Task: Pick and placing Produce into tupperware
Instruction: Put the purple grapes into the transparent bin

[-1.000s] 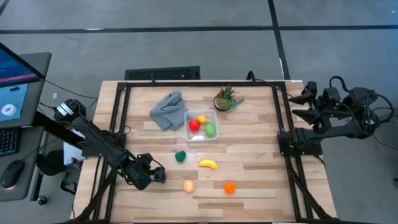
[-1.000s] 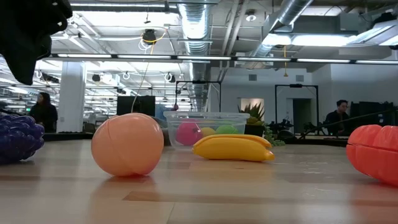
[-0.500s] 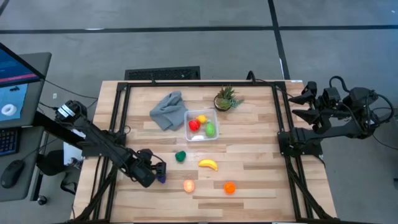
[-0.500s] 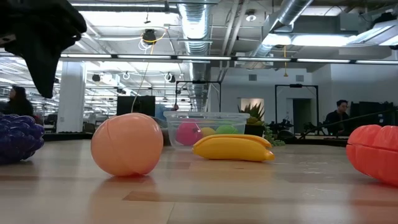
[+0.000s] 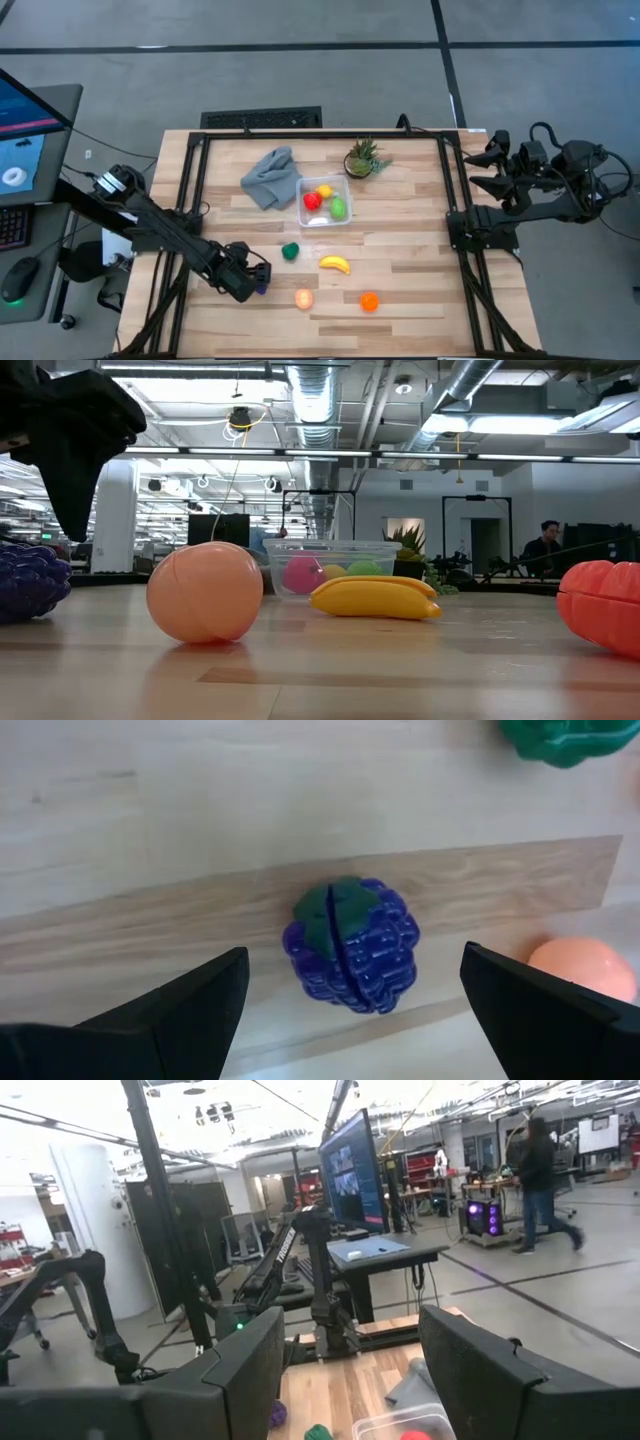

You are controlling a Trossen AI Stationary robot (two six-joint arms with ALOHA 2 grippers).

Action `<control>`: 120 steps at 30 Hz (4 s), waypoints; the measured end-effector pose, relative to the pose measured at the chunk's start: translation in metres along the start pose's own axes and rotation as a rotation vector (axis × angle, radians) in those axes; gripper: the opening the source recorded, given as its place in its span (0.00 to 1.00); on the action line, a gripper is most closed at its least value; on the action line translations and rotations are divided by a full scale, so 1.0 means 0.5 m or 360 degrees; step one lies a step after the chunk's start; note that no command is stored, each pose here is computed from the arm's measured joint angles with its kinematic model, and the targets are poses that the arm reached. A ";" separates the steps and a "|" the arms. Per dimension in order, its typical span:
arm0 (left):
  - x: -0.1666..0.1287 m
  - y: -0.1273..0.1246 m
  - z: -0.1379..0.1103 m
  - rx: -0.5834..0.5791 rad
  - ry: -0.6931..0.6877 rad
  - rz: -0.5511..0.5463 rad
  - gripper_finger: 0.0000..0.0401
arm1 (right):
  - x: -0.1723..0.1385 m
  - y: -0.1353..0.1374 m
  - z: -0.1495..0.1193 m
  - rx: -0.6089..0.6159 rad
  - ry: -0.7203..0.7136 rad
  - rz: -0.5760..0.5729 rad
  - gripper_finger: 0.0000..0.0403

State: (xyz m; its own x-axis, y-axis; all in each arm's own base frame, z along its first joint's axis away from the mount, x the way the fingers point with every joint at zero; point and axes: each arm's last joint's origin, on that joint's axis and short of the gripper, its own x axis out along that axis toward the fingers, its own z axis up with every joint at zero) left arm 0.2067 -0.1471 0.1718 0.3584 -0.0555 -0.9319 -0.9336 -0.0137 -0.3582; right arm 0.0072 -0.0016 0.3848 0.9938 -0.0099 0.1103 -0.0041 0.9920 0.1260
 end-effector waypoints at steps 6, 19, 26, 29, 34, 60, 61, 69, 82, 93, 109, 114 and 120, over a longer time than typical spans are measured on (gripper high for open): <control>0.015 -0.004 -0.004 -0.0007 0.0008 0.0003 0.87 | 0.000 0.000 0.000 0.0000 0.0000 0.0001 0.63; 0.047 -0.014 0.000 -0.0048 0.0006 0.0028 0.87 | 0.000 0.000 0.000 0.0003 0.0001 0.0000 0.63; 0.059 -0.020 -0.003 -0.0062 0.0032 0.0013 0.87 | 0.000 0.000 0.000 0.0003 0.0000 0.0001 0.63; 0.060 -0.018 -0.002 -0.0064 0.0036 0.0034 0.87 | 0.000 0.000 0.000 0.0003 -0.0001 0.0001 0.63; 0.063 -0.019 -0.003 -0.0067 0.0059 0.0041 0.82 | 0.000 0.000 0.000 0.0002 0.0000 0.0001 0.63; 0.063 -0.020 -0.003 -0.0054 0.0063 0.0039 0.57 | 0.000 0.000 0.000 0.0005 -0.0001 0.0001 0.63; 0.063 -0.020 -0.003 -0.0045 0.0069 0.0040 0.57 | 0.000 0.000 0.000 0.0005 -0.0001 0.0001 0.63; 0.059 -0.023 -0.006 -0.0016 0.0110 0.0019 0.57 | 0.000 0.000 0.000 0.0006 -0.0001 0.0000 0.63; -0.003 -0.027 0.011 -0.0032 0.0013 -0.0159 0.57 | 0.000 0.000 0.000 0.0006 -0.0001 0.0000 0.63; -0.063 -0.030 0.035 0.0012 -0.0206 -0.0414 0.57 | 0.000 0.000 0.000 0.0021 -0.0001 0.0000 0.63; -0.089 -0.054 0.073 0.0233 -0.0439 -0.0558 0.57 | 0.000 0.000 0.002 0.0106 -0.0017 -0.0017 0.63; -0.107 -0.076 0.090 0.0351 -0.0559 -0.0588 0.57 | 0.000 -0.001 0.002 0.0185 -0.0025 -0.0029 0.63; -0.132 -0.106 0.120 0.0505 -0.0740 -0.0610 0.57 | 0.000 -0.002 0.003 0.0270 -0.0034 -0.0070 0.63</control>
State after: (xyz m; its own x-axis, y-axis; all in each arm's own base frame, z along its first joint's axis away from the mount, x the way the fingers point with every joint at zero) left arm 0.2328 -0.0829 0.2490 0.6955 0.3310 -0.6378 -0.7181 0.3505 -0.6012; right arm 0.0070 -0.0029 0.3860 0.9909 -0.0575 0.1214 0.0193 0.9552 0.2954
